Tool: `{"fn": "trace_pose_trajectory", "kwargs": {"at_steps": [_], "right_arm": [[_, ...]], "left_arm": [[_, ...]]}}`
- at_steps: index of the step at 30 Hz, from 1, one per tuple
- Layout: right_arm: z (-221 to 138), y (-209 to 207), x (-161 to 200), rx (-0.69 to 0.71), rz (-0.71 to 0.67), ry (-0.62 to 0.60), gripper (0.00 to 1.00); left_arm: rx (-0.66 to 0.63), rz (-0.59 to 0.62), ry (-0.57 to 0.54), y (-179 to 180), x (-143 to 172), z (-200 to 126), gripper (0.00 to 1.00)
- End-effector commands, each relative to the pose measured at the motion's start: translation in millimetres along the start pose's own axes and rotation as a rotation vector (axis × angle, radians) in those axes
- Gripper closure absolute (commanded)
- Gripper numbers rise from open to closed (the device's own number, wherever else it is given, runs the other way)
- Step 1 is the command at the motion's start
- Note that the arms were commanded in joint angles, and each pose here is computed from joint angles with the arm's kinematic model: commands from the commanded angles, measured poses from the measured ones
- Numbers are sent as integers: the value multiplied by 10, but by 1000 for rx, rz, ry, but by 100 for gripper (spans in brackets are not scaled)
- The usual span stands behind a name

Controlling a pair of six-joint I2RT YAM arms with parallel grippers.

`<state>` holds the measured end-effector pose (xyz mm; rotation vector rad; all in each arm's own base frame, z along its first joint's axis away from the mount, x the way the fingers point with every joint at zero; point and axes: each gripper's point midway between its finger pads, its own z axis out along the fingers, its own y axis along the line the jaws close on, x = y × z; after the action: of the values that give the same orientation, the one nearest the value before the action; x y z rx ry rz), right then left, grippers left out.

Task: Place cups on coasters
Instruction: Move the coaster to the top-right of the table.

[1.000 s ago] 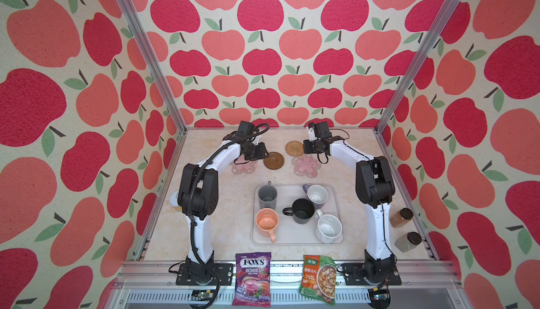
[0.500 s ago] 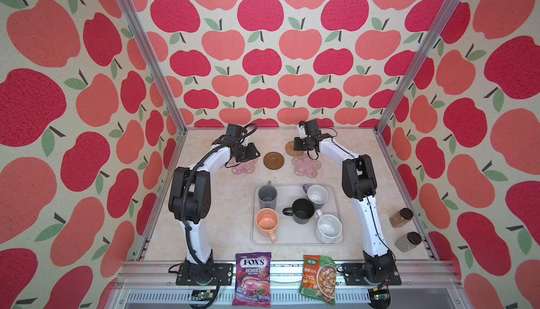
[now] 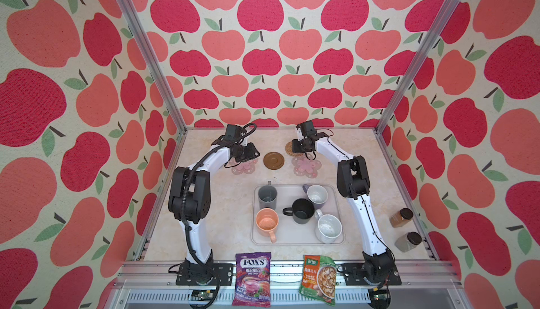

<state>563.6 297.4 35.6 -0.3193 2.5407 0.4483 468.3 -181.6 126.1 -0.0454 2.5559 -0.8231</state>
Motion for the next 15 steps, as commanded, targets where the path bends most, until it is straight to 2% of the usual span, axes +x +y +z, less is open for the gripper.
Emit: {"fn": "trace_pose_trajectory", "kwargs": {"at_steps": [1, 15], "right_arm": [[112, -252, 210, 72, 59, 77, 93], [-106, -1085, 78, 177, 217, 72, 93]], "left_arm": [[3, -20, -4, 25, 11, -8, 65], [12, -38, -16, -34, -19, -43, 65]]}}
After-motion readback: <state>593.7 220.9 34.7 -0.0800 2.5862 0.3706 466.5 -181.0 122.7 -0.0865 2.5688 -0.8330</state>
